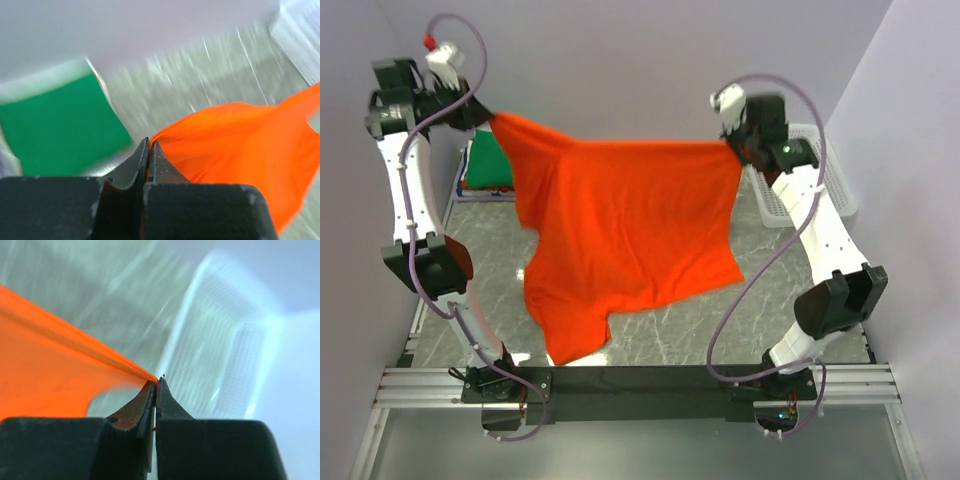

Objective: Fold and stack the t-shirts
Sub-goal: Flatten the tshirt out, then fold the tshirt

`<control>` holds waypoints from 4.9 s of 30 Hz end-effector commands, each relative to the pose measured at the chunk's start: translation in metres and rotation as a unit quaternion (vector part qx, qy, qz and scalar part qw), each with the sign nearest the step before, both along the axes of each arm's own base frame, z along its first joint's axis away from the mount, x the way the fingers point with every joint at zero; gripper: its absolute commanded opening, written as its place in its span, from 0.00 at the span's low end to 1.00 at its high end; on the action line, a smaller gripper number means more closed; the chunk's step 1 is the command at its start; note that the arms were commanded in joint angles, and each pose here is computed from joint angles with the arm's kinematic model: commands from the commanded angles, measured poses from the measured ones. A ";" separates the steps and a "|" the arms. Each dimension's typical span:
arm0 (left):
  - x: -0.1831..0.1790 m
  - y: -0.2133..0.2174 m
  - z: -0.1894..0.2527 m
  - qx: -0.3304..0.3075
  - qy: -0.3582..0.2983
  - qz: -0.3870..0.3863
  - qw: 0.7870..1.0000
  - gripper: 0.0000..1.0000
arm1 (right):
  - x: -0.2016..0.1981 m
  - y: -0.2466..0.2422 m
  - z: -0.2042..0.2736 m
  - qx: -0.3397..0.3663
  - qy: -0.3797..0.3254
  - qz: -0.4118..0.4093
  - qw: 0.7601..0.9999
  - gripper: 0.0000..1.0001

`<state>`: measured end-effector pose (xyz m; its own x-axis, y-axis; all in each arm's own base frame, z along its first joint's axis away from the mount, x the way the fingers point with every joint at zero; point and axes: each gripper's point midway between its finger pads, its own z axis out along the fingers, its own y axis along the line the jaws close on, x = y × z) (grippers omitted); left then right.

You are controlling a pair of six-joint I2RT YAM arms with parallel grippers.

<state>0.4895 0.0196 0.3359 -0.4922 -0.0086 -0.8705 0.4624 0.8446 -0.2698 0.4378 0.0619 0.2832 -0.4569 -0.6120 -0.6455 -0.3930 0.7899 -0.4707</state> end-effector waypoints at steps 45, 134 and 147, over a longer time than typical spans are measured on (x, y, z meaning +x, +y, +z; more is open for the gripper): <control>-0.168 -0.032 0.316 -0.024 -0.447 0.061 0.892 0.00 | -0.079 -0.024 0.334 0.089 -0.428 -0.025 0.899 0.00; 0.022 -0.061 -0.154 0.138 -0.028 -0.010 0.990 0.01 | 0.094 -0.008 -0.155 -0.058 0.044 0.081 0.994 0.00; -0.050 -0.087 -0.167 0.138 -0.001 -0.057 0.989 0.01 | 0.068 -0.004 -0.165 -0.045 0.077 0.097 0.991 0.00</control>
